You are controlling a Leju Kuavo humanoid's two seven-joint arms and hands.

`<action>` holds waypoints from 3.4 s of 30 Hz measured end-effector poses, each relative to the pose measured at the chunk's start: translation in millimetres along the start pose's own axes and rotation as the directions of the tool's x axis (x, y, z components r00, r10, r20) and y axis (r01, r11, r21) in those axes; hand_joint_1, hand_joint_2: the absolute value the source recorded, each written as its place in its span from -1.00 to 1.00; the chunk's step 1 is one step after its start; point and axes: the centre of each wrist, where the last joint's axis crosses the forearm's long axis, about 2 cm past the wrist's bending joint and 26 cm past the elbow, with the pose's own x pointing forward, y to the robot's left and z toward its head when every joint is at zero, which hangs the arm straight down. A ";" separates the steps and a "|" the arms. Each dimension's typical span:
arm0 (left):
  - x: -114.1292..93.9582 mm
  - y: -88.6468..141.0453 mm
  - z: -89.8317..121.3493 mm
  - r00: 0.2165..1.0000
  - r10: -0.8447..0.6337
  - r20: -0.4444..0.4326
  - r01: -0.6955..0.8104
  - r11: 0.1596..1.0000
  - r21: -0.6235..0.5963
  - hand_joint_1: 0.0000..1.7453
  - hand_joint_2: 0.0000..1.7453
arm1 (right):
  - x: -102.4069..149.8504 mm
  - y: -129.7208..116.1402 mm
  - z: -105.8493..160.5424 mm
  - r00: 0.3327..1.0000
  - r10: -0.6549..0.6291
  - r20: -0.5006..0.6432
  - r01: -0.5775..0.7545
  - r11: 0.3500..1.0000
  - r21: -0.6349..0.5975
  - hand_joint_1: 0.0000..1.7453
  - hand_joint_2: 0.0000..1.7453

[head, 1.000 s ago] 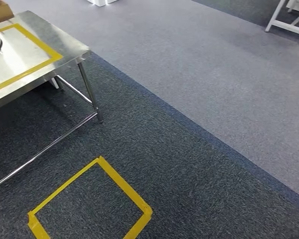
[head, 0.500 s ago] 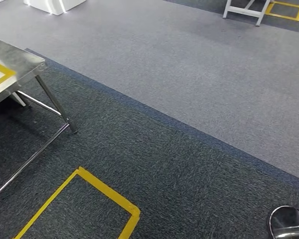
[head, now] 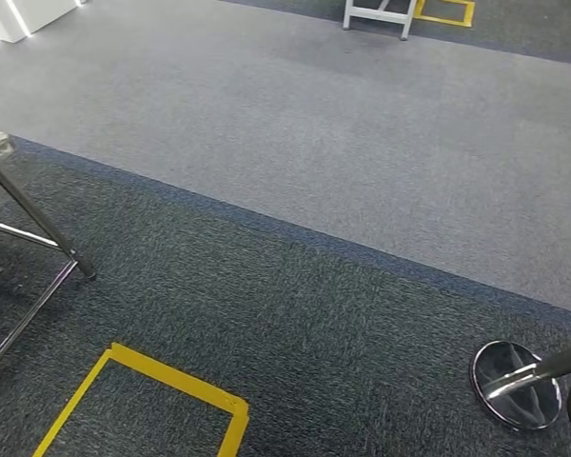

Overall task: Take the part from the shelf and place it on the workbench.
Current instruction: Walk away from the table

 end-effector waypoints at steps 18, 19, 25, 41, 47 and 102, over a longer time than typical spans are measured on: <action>-1.3 4.8 -0.7 1.000 -0.001 -0.011 0.001 1.000 0.006 -1.00 -1.00 | -0.1 0.7 0.0 1.000 -0.004 0.005 0.004 1.000 0.010 -1.00 -1.00; -1.3 5.5 -0.8 1.000 -0.001 -0.011 0.001 1.000 0.007 -1.00 -1.00 | 0.5 0.9 0.2 1.000 -0.004 0.007 0.004 1.000 0.010 -1.00 -1.00; 0.9 7.2 -0.5 1.000 0.002 -0.004 -0.001 1.000 0.011 -1.00 -1.00 | -0.8 2.5 -0.1 1.000 -0.002 0.008 0.002 1.000 0.012 -1.00 -1.00; 2.2 3.4 0.0 1.000 0.016 0.001 -0.016 0.999 -0.041 -1.00 -1.00 | -0.5 1.6 0.0 1.000 0.006 0.015 -0.006 1.000 0.007 -1.00 -1.00; -0.7 2.2 -0.5 1.000 0.019 0.008 -0.019 0.999 -0.044 -1.00 -1.00 | 0.0 1.0 0.1 1.000 0.005 0.018 -0.005 1.000 -0.004 -1.00 -1.00; 1.7 -2.4 0.4 0.999 0.019 -0.027 -0.022 0.996 -0.088 -1.00 -1.00 | -4.0 -3.6 -1.6 0.996 0.043 0.077 -0.042 0.999 -0.013 -1.00 -1.00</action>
